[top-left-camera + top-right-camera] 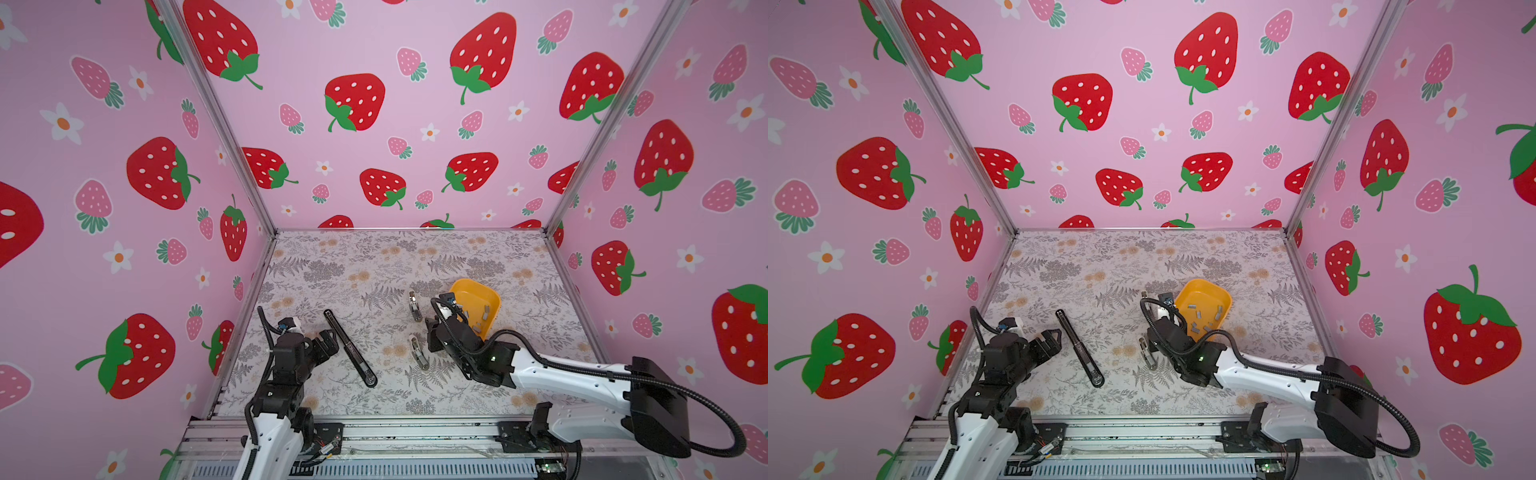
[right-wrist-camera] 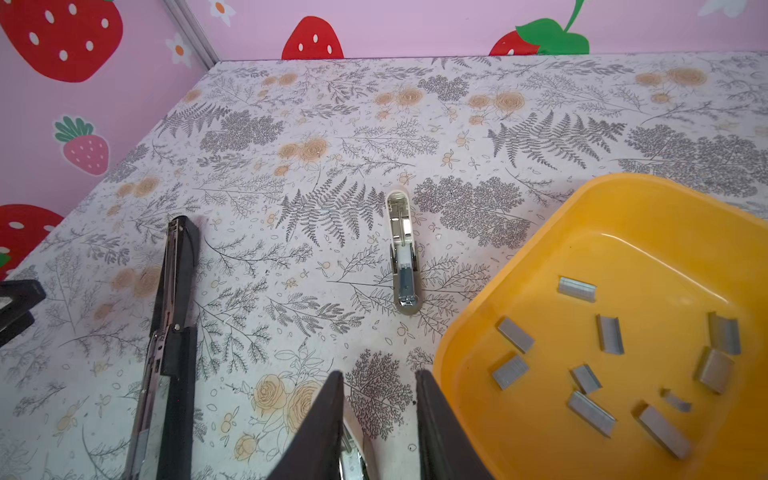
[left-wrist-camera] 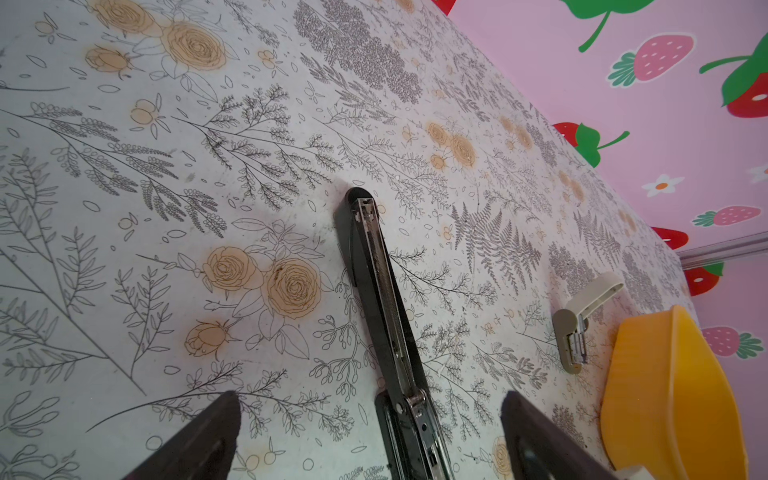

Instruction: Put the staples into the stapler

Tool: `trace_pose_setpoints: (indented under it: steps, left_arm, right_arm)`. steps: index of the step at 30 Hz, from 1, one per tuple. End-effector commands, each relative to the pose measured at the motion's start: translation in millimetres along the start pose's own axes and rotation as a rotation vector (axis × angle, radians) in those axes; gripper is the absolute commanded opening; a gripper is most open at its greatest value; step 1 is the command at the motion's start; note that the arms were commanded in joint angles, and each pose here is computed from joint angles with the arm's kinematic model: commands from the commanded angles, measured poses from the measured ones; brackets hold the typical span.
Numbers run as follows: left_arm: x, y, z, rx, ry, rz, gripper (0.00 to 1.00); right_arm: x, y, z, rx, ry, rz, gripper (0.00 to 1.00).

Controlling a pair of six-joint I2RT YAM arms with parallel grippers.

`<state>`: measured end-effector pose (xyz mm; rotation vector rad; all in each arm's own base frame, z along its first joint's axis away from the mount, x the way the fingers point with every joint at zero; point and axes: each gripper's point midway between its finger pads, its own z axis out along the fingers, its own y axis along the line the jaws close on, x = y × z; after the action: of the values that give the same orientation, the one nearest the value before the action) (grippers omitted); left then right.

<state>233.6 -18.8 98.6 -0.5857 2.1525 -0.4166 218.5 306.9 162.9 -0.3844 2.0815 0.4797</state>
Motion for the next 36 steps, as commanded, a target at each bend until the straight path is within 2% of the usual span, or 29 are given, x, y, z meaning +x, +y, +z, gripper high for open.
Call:
trace_pose_setpoints:
  steps: [1,6,13,26,31,32,36]
  left_arm:
    - [-12,0,-1,-0.010,-0.051,0.012,0.99]
    - [-13,3,-4,-0.020,-0.071,0.011,0.99]
    - [-13,2,-8,-0.008,-0.086,0.010,0.99]
    - [-12,-1,-8,0.007,-0.081,0.012,0.99]
    - [-12,-1,-9,0.013,-0.086,0.011,0.99]
    - [-12,-1,-10,0.014,-0.088,0.011,0.99]
    - [-12,-1,-10,0.013,-0.092,0.011,0.99]
  right_arm:
    - [37,10,7,-0.070,0.112,-0.093,0.32]
    - [79,16,14,-0.144,0.232,-0.136,0.29]
    - [115,9,21,-0.152,0.339,-0.137,0.27]
    - [148,-3,31,-0.103,0.438,-0.105,0.19]
    - [145,-5,30,-0.091,0.428,-0.094,0.16]
    - [142,-3,29,-0.097,0.419,-0.095,0.16]
    - [123,2,25,-0.117,0.369,-0.097,0.32]
